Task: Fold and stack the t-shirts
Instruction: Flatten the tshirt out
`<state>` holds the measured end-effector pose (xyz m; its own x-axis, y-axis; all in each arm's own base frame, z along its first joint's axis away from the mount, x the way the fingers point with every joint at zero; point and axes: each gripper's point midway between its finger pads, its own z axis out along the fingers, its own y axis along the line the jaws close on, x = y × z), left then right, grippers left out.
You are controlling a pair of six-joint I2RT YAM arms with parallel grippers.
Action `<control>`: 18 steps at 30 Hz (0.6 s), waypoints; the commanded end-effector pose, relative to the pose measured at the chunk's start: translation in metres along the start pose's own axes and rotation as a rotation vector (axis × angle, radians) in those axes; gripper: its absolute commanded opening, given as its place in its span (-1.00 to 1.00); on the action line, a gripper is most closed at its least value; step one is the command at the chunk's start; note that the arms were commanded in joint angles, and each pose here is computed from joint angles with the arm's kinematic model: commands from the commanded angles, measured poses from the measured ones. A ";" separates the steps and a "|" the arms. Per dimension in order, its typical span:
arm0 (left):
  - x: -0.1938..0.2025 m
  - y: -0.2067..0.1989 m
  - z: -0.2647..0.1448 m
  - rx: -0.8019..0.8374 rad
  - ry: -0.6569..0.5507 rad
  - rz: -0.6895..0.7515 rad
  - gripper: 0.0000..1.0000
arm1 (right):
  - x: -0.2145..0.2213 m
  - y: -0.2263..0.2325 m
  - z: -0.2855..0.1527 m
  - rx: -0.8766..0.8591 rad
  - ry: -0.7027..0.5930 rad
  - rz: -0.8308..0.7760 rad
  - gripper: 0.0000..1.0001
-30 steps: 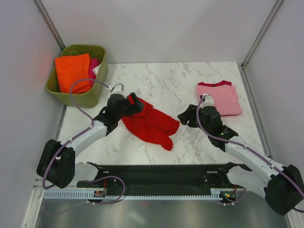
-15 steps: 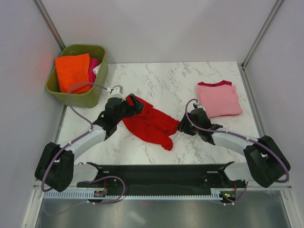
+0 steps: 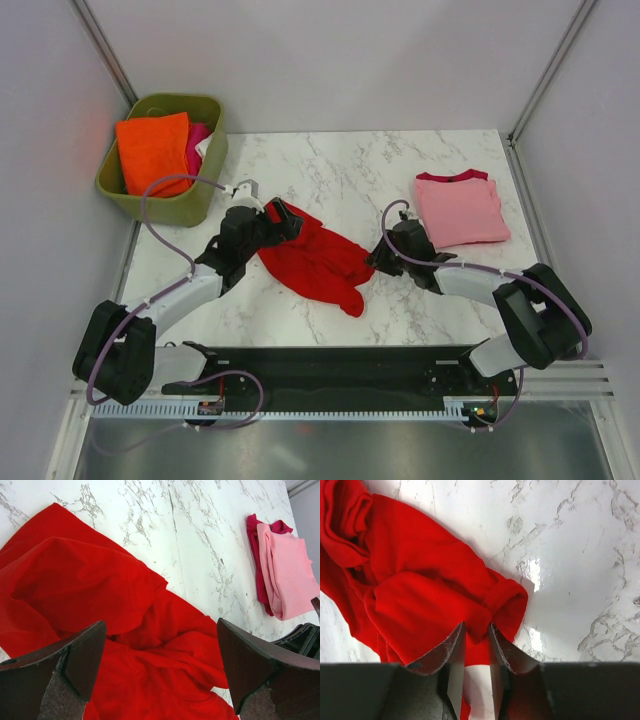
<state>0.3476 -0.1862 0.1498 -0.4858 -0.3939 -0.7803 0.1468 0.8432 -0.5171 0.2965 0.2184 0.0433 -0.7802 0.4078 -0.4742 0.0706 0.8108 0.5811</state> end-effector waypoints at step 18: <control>-0.025 -0.011 0.019 -0.048 0.017 0.038 0.97 | -0.189 0.084 -0.141 -0.049 -0.536 -0.197 -1.00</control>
<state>0.3642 -0.1940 0.1360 -0.5603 -0.3572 -0.7473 0.0961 0.8681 -0.4869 0.3488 0.1664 0.1784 -0.5465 0.4055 -0.7328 0.0040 0.8762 0.4819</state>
